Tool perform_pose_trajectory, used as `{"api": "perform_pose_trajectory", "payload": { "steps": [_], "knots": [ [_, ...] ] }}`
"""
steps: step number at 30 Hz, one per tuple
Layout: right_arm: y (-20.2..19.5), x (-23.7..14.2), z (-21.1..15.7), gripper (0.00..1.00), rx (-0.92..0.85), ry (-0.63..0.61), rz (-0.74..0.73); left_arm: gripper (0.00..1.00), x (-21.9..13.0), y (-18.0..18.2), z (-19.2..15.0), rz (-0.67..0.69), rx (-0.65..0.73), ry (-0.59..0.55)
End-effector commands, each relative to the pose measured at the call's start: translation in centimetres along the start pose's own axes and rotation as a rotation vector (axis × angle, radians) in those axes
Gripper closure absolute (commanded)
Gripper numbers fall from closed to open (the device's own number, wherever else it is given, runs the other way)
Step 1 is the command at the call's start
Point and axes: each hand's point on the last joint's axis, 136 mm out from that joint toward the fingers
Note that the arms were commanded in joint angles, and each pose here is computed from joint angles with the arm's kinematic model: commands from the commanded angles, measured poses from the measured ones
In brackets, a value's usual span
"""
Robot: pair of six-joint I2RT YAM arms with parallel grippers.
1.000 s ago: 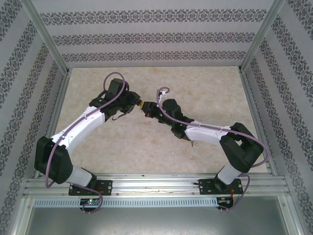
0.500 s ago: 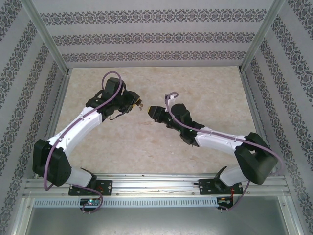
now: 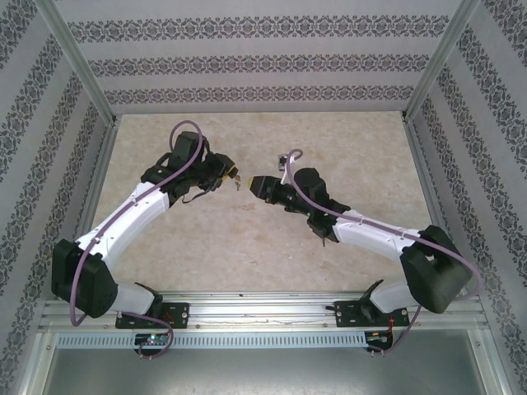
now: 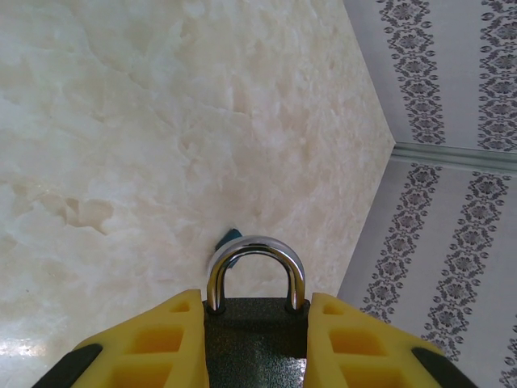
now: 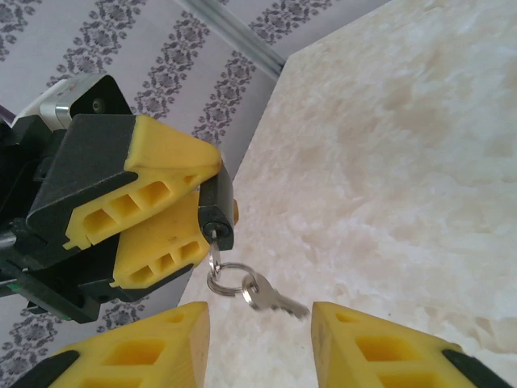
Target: Unlock with the key
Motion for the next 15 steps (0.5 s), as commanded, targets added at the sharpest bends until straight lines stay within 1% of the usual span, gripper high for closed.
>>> {"api": "perform_pose_trajectory", "payload": {
  "steps": [1, 7, 15],
  "knots": [
    [2.0, 0.8, 1.1, 0.58, -0.01, 0.004, 0.075, 0.75, -0.8, -0.5, -0.3, -0.027, 0.026, 0.006],
    [2.5, 1.9, 1.5, 0.58, 0.004, 0.01, 0.099, 0.75, -0.8, -0.6, -0.5, -0.034, 0.026, 0.012],
    [2.0, 2.9, 1.7, 0.6, 0.02, 0.01, 0.086, 0.75, -0.8, -0.8, -0.7, -0.04, 0.027, 0.017]
  ]
}}
Point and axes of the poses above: each hand's point on the last joint's axis, 136 mm out from that joint toward the fingers, its own x axis out along the fingers, its own y axis along the line the jaws close on, z = x × y, and after that the axes turned 6 degrees about -x, right-handed
